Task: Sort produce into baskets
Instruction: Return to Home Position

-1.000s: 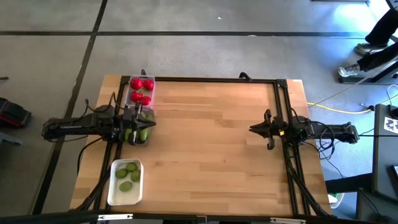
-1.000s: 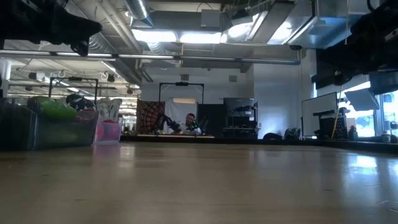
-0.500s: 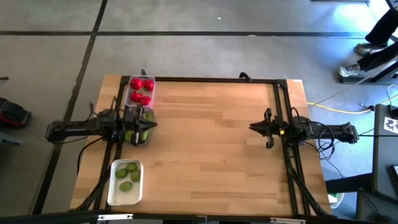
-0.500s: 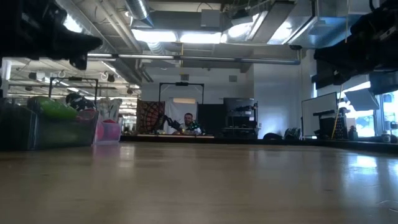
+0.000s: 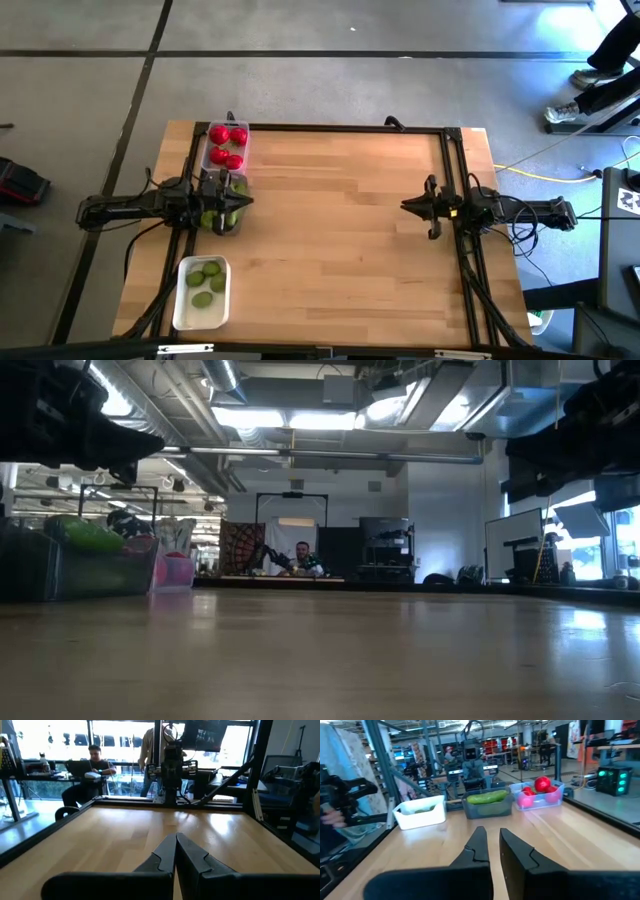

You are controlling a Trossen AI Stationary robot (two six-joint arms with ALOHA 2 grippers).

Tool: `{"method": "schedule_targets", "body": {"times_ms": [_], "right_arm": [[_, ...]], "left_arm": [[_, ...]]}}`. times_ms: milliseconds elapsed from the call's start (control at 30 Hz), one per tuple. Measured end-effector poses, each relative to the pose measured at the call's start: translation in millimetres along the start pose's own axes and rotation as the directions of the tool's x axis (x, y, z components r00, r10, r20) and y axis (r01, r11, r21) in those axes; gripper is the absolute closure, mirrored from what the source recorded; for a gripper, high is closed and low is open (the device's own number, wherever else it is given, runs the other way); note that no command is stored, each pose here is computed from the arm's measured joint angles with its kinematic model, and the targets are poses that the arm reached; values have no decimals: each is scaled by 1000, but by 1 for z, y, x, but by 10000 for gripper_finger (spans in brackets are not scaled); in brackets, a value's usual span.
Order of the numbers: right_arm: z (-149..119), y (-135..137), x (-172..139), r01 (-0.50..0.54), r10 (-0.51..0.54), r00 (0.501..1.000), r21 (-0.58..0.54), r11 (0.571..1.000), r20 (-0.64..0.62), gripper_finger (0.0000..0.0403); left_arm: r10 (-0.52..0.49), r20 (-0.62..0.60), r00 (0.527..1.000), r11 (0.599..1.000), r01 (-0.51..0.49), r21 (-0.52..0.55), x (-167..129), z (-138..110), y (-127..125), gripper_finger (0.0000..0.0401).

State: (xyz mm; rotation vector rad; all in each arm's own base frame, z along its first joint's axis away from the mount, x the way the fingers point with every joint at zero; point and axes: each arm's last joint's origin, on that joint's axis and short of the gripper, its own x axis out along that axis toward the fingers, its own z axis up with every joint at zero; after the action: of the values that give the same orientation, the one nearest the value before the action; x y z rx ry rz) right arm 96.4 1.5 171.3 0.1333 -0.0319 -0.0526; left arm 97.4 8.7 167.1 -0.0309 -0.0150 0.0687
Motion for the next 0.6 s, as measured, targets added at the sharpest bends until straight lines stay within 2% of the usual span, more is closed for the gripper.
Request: {"method": "schedule_targets", "body": {"times_ms": [167,600], "right_arm": [[-1,1,0,-39,39,999,2,999,-10,382],[-1,1,0,-46,46,999,1,999,-13,382]], "left_arm": [[0,-1,1000,1000,-1,-21,0,0,0,396],[0,-3,1000,1000,0,-21,0,0,0,396]]}}
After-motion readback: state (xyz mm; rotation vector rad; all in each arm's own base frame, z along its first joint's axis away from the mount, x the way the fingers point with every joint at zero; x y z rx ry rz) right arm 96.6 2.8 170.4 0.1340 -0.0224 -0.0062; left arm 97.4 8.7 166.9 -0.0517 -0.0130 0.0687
